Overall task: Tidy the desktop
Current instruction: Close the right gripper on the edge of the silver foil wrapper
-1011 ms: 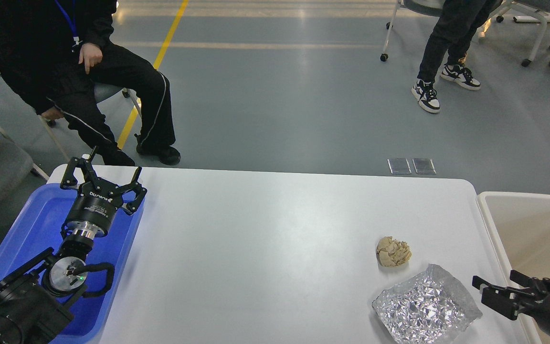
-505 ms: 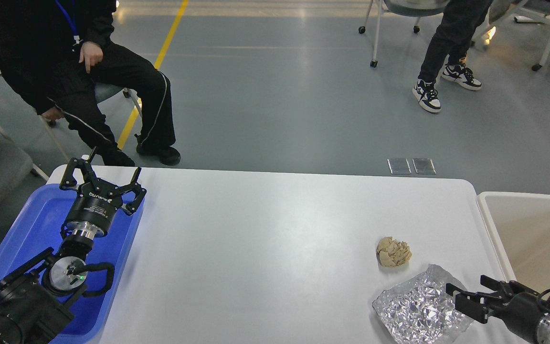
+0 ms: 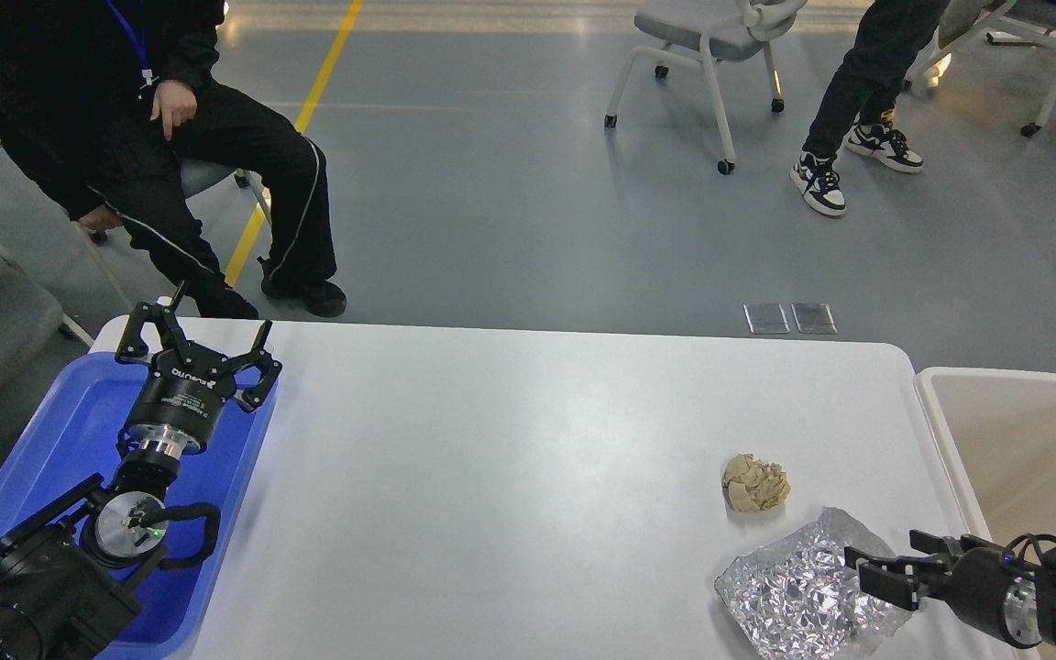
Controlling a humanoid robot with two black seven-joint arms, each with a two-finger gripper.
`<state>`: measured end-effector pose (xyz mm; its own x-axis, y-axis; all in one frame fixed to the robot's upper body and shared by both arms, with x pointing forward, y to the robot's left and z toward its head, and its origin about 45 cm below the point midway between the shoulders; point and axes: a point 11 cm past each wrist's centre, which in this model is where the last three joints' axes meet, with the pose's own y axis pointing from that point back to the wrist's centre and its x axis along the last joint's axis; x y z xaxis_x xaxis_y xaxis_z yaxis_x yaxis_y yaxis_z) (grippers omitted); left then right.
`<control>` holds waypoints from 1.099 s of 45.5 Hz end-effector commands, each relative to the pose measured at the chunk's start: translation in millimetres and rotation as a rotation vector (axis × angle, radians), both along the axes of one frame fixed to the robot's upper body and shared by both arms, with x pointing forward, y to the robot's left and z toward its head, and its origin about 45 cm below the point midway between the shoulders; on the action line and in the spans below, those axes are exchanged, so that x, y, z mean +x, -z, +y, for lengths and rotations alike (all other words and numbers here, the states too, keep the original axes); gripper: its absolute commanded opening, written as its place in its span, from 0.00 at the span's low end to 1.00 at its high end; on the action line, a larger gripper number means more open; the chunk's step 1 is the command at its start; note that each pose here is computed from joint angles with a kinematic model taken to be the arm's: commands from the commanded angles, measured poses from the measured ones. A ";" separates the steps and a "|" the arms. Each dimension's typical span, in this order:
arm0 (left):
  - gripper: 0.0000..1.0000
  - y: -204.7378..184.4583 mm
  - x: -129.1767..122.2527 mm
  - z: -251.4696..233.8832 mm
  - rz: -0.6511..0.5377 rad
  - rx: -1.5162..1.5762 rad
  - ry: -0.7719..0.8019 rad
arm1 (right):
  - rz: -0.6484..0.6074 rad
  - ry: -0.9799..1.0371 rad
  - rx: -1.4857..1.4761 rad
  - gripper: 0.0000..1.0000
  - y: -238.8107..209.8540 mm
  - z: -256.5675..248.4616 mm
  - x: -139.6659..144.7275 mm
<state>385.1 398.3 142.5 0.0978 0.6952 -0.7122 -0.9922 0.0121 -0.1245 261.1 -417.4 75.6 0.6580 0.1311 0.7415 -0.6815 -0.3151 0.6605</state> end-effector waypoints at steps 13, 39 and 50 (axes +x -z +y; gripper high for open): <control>1.00 -0.1 0.0 0.0 0.000 0.000 0.000 | 0.025 -0.052 -0.079 1.00 11.9 -4.2 6.1; 1.00 0.0 0.0 -0.1 0.000 0.001 0.001 | 0.031 -0.081 -0.102 0.24 18.7 -4.6 8.2; 1.00 0.6 -0.5 0.1 0.001 0.001 0.001 | 0.044 -0.122 -0.113 0.00 17.0 -1.5 6.4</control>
<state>384.9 398.3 142.3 0.0978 0.6956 -0.7118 -0.9922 0.0127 -0.1239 267.6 -421.1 57.0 0.6668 0.2685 0.6952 -0.6268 -0.3026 0.7180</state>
